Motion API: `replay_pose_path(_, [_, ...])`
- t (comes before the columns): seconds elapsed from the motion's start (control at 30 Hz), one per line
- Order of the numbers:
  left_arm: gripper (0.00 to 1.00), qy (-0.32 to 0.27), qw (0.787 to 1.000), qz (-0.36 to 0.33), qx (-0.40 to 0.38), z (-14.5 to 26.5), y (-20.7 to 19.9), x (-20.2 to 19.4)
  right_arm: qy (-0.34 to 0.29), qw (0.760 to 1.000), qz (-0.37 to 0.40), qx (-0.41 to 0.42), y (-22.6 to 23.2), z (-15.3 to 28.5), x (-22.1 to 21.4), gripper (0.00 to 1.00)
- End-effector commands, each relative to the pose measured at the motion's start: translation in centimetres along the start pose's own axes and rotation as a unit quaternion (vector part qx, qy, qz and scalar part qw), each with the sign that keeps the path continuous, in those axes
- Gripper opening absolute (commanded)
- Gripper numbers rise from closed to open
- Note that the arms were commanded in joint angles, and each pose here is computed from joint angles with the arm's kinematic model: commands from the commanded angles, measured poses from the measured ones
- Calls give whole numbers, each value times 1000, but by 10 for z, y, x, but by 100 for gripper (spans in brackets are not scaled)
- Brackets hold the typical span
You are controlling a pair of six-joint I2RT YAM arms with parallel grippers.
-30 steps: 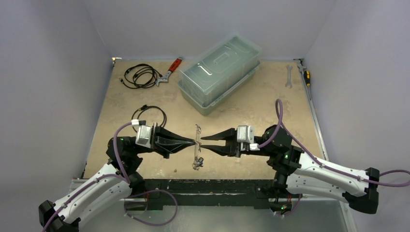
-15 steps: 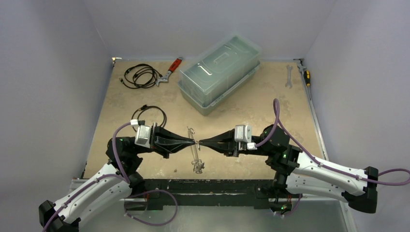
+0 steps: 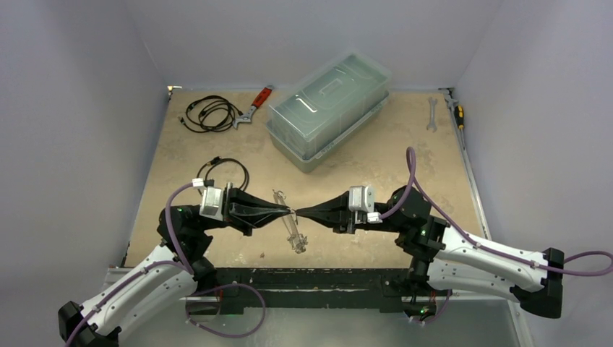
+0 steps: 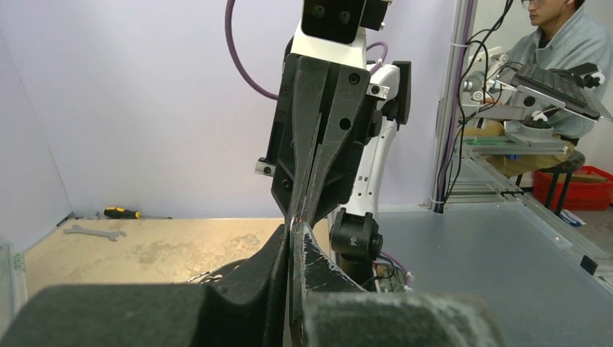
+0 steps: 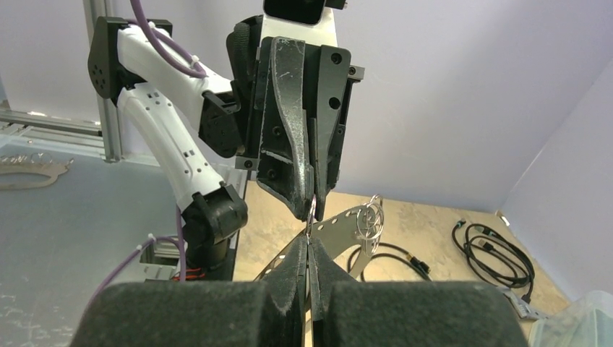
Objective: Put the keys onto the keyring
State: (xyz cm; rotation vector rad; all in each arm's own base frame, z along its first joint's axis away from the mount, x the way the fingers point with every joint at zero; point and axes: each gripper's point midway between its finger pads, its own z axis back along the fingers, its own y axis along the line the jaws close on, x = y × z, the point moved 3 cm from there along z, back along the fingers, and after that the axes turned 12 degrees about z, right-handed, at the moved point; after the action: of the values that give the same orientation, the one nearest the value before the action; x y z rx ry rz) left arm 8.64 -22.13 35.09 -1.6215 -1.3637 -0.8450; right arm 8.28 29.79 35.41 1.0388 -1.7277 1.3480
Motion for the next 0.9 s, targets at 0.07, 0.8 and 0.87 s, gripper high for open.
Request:
replay_pose_path(0.07, [0, -36, 999, -20, 2, 1, -3, 15, -17, 1000, -2, -5, -3, -3, 8, 0])
replay_pose_path(0.8, [0, -28, 1000, -12, 6, 1, 3, 12, -7, 1000, 0, -5, -3, 2, 10, 28])
replay_pose_path(0.87, [0, -27, 1000, -11, 6, 1, 4, 11, -8, 1000, 1, -3, -3, 1, 10, 37])
